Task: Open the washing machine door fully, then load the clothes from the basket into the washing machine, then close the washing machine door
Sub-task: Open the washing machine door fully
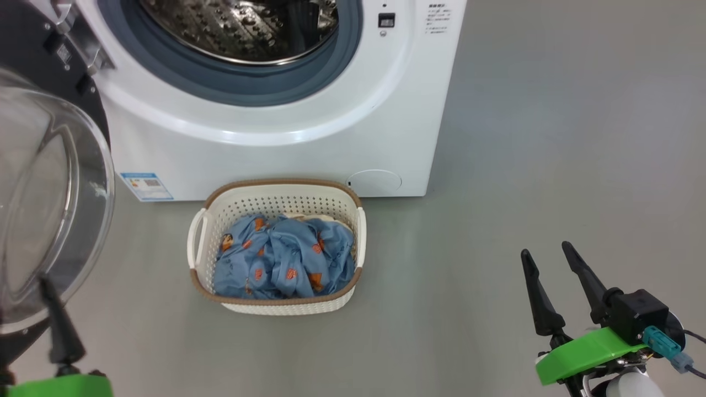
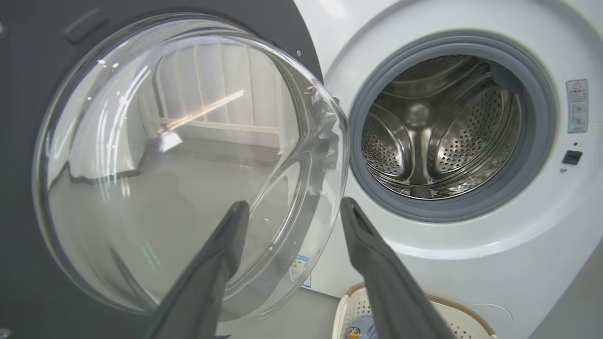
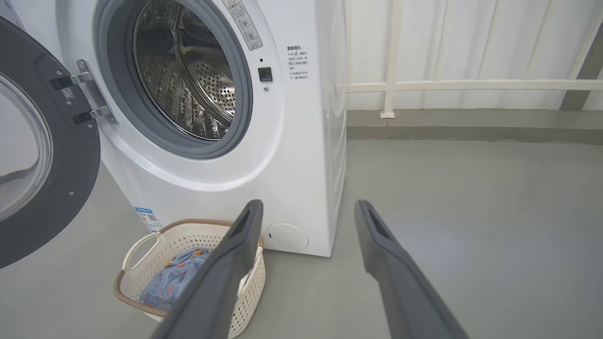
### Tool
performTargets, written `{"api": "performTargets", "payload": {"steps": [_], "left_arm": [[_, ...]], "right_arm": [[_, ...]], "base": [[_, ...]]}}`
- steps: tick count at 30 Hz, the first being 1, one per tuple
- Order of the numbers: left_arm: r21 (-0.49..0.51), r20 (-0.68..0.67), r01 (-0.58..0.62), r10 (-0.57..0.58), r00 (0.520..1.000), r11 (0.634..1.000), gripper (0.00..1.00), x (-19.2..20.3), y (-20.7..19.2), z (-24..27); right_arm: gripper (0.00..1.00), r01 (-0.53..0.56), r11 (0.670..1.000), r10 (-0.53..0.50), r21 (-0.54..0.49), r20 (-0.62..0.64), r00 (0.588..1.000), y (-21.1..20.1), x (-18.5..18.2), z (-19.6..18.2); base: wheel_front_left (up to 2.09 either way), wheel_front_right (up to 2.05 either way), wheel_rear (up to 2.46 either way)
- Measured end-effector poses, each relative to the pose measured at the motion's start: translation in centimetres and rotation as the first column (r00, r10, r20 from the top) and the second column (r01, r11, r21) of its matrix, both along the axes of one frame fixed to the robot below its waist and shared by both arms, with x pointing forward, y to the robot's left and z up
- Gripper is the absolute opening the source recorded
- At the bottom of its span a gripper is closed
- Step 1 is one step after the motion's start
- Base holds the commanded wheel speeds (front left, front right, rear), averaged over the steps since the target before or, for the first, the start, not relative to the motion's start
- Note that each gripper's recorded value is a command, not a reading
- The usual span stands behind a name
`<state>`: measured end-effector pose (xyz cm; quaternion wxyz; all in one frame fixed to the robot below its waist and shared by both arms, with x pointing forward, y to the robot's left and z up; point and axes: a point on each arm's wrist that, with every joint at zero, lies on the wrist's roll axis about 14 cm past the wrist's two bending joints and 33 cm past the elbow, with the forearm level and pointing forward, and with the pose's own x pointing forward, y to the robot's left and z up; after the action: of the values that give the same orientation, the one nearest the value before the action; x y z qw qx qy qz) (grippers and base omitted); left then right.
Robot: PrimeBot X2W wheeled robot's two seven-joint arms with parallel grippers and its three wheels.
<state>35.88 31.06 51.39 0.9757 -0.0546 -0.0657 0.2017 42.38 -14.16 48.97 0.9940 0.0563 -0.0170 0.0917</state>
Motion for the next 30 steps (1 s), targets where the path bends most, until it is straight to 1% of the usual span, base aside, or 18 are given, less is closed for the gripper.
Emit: {"api": "performTargets", "payload": {"steps": [7, 13, 17, 24, 30], "left_arm": [[0.001, -0.006, 0.135, -0.135, 0.991, 0.991, 1.0, 0.1, -4.8, -0.1], [0.015, -0.029, 0.238, -0.237, 0.971, 0.971, 1.0, 0.2, -8.0, -0.6], [0.02, -0.052, 0.314, -0.313, 0.948, 0.949, 1.0, -0.2, -10.2, -1.2], [0.014, -0.061, 0.366, -0.364, 0.929, 0.931, 1.0, -1.0, -11.9, -1.5], [0.017, -0.068, 0.383, -0.382, 0.922, 0.923, 1.0, -1.7, -12.5, -1.7]], "right_arm": [[1.0, 0.035, 0.999, -0.035, 0.003, 0.004, 0.999, -1.1, -1.7, 0.4], [1.0, 0.066, 0.998, -0.066, 0.001, 0.029, 0.997, -2.2, -2.6, 1.3], [1.0, 0.087, 0.996, -0.087, -0.003, 0.033, 0.996, -3.0, -3.8, 1.6], [1.0, 0.105, 0.994, -0.105, -0.004, 0.04, 0.994, -3.6, -5.3, 1.8], [1.0, 0.117, 0.993, -0.116, -0.007, 0.053, 0.992, -3.9, -6.1, 2.2]], "base": [[0.0, 0.0, 0.0], [0.0, 0.0, 0.0], [0.0, 0.0, 0.0], [0.0, 0.0, 0.0], [0.0, 0.0, 0.0]]}}
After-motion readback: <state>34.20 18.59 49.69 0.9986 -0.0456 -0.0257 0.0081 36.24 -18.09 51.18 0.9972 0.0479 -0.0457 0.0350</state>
